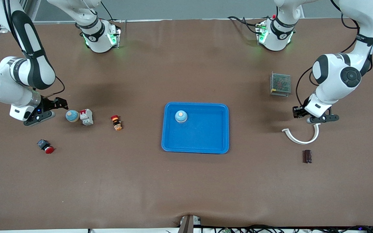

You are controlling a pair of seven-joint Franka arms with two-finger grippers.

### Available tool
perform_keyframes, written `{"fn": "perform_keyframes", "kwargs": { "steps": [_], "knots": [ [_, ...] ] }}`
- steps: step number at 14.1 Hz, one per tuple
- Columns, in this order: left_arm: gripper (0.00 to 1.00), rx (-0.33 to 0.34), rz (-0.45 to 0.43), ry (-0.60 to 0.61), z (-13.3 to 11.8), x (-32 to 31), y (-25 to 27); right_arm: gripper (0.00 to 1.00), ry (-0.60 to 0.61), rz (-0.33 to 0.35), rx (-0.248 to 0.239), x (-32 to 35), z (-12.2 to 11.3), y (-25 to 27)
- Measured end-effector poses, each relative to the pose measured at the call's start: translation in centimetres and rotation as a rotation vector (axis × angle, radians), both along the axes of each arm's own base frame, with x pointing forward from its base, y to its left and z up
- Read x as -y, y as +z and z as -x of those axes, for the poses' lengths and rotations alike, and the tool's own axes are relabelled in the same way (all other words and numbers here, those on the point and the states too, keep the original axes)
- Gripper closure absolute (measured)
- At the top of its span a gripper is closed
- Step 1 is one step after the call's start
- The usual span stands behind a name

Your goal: Place electrolytic capacitor and blue bell in tray

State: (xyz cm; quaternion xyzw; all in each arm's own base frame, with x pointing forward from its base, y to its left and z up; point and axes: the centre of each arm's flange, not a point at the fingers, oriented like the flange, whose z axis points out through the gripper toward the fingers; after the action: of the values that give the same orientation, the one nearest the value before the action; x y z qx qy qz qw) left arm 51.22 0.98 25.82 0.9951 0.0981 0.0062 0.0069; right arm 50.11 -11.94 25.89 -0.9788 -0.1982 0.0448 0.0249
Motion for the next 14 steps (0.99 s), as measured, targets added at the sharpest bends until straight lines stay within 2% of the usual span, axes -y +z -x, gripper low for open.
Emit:
{"fn": "perform_keyframes", "kwargs": {
  "steps": [5, 9, 14],
  "knots": [
    [0.66, -0.074, -0.014, 0.344, -1.9, 4.0, 2.8, 0.00, 0.001, 0.014, 0.042, -0.2, 1.1, -1.6],
    [0.66, -0.128, -0.047, 0.701, -1.2, 7.1, 2.6, 0.00, 0.008, 0.021, 0.063, -0.5, 1.2, -2.8],
    [0.66, -0.134, -0.073, 1.018, 0.2, 14.2, 2.2, 0.00, 0.017, 0.036, 0.084, -0.8, 1.0, -5.9]
  ]
}}
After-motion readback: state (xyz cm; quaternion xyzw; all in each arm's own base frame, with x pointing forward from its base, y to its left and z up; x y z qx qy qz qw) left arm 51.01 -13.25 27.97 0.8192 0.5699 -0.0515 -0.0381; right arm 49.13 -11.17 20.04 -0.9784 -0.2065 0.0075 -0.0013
